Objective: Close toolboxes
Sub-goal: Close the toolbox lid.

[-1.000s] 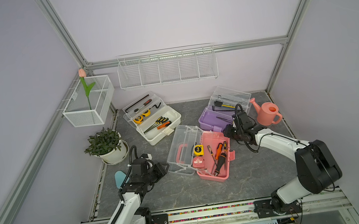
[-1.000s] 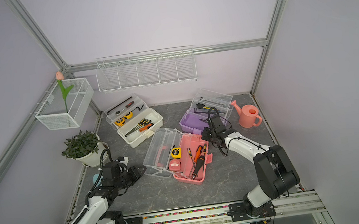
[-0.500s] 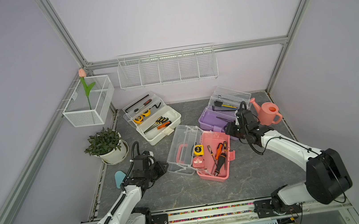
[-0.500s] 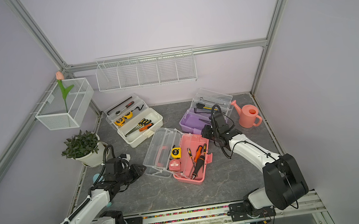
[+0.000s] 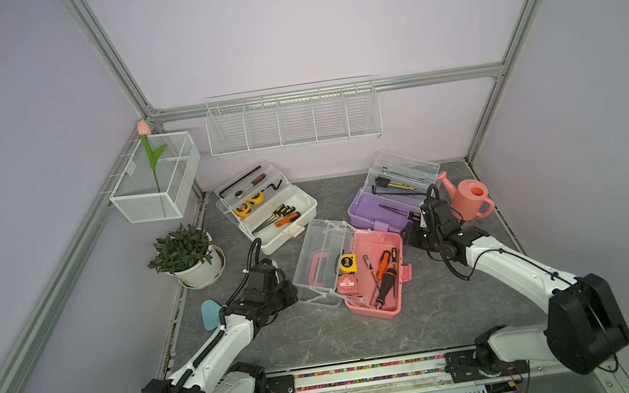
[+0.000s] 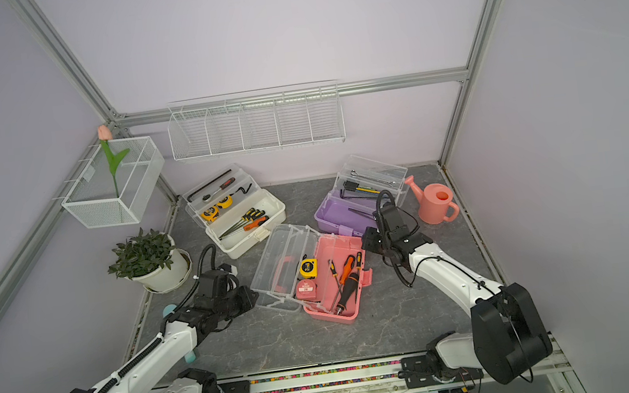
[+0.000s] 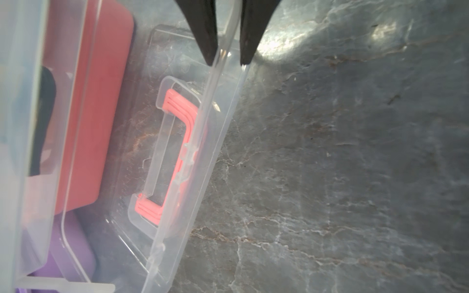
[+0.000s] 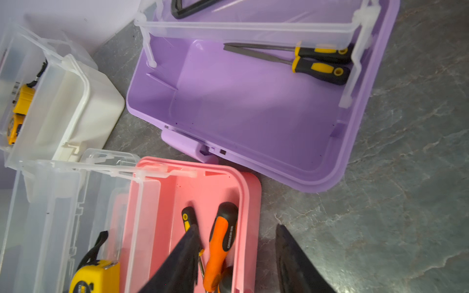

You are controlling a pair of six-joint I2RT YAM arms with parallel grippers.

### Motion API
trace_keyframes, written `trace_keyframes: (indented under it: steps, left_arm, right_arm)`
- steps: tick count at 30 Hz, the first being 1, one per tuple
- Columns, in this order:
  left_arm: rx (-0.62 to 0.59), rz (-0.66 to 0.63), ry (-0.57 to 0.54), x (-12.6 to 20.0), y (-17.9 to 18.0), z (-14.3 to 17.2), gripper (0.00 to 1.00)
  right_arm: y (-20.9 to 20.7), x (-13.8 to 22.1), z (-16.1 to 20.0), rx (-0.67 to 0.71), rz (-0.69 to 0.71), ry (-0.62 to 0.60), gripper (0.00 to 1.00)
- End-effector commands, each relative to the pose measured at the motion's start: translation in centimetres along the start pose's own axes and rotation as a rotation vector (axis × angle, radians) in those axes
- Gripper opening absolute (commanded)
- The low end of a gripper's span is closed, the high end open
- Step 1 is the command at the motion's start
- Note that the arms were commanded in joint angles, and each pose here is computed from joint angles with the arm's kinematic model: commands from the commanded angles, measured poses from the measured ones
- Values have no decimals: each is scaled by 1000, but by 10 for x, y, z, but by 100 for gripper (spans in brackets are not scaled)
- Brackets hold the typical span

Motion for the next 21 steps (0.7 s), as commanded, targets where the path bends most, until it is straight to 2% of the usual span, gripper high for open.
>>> trace_keyframes:
  steps: [1, 4, 14, 19, 21]
  left_arm:
    - [-1, -83, 5, -1, 10, 0, 14]
    - [-8, -84, -12, 1, 9, -5, 5]
    - [-120, -141, -188, 42, -7, -56, 2]
    - [-152, -150, -265, 54, -17, -77, 3]
    - [-173, -150, -289, 58, -24, -84, 4]
  right_arm:
    - [-13, 3, 9, 4, 30, 16, 51]
    - [-20, 0, 19, -4, 39, 46, 50]
    - [-38, 1, 47, -21, 54, 124, 45]
    - [-39, 6, 53, -26, 17, 126, 33]
    - [-35, 3, 59, -44, -21, 145, 31]
Point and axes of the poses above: each gripper's point midway between its finger pads, its own x axis back along the fingers, its own y axis along the line the jaws close on, z = x × y, the point moved 3 cm from there along x, back along the fingers, and after that the axes turned 6 degrees about -x, right-handed, at the moved point
